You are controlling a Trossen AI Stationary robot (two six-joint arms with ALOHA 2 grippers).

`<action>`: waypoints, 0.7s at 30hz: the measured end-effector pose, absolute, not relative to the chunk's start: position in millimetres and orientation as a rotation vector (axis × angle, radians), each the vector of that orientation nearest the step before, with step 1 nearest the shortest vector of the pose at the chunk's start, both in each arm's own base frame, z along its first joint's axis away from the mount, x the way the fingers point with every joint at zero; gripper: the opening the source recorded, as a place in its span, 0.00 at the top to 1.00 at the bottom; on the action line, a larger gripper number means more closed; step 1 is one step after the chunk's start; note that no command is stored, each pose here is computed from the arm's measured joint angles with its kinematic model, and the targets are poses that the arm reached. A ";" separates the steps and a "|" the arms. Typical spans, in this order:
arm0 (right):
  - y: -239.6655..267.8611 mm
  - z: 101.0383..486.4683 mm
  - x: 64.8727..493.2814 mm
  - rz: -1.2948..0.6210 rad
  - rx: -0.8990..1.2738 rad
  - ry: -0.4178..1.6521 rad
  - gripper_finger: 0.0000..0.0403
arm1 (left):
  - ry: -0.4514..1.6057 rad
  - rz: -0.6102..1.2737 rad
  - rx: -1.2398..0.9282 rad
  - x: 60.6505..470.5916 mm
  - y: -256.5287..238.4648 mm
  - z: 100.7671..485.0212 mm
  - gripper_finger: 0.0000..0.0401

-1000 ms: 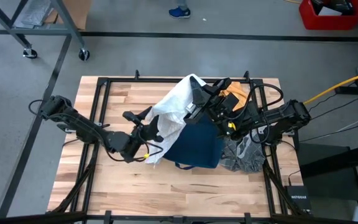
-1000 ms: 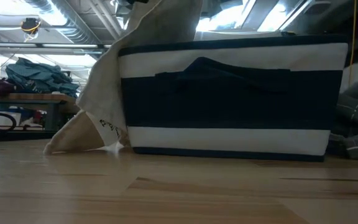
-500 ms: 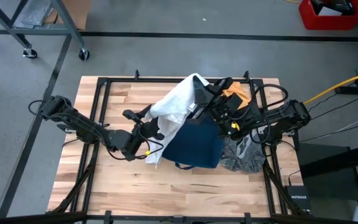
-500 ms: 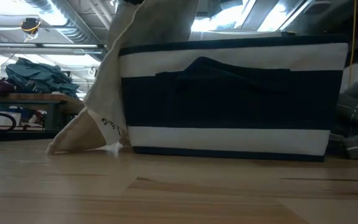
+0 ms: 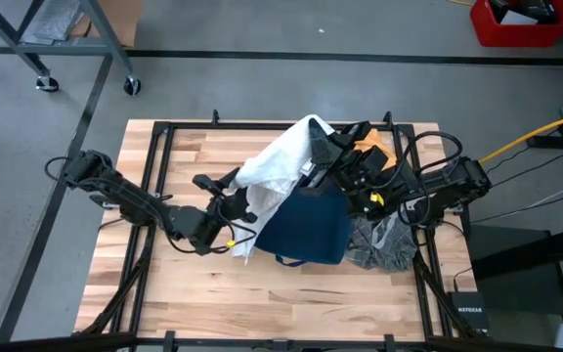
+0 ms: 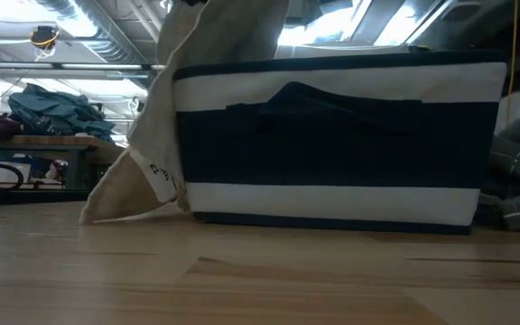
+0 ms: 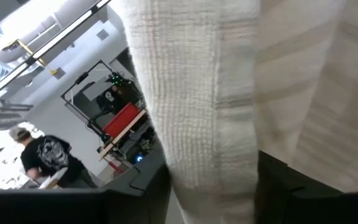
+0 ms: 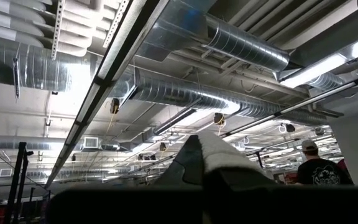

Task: Fold towel
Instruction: Fold the white patterned towel

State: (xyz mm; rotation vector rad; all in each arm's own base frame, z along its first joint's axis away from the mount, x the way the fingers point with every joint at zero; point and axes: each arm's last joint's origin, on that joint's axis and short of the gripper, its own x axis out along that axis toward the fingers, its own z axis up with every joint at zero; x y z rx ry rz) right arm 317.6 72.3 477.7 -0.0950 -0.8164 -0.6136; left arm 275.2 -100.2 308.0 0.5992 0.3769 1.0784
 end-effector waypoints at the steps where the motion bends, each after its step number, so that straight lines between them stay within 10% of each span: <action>1: 72.2 477.8 317.5 -0.614 -0.094 -0.817 1.00 | 0.377 1.074 0.603 274.8 -101.3 308.0 0.64; 21: 68.8 487.6 304.7 -0.620 -0.066 -0.874 1.00 | 0.388 1.058 0.628 273.5 -104.8 308.0 0.72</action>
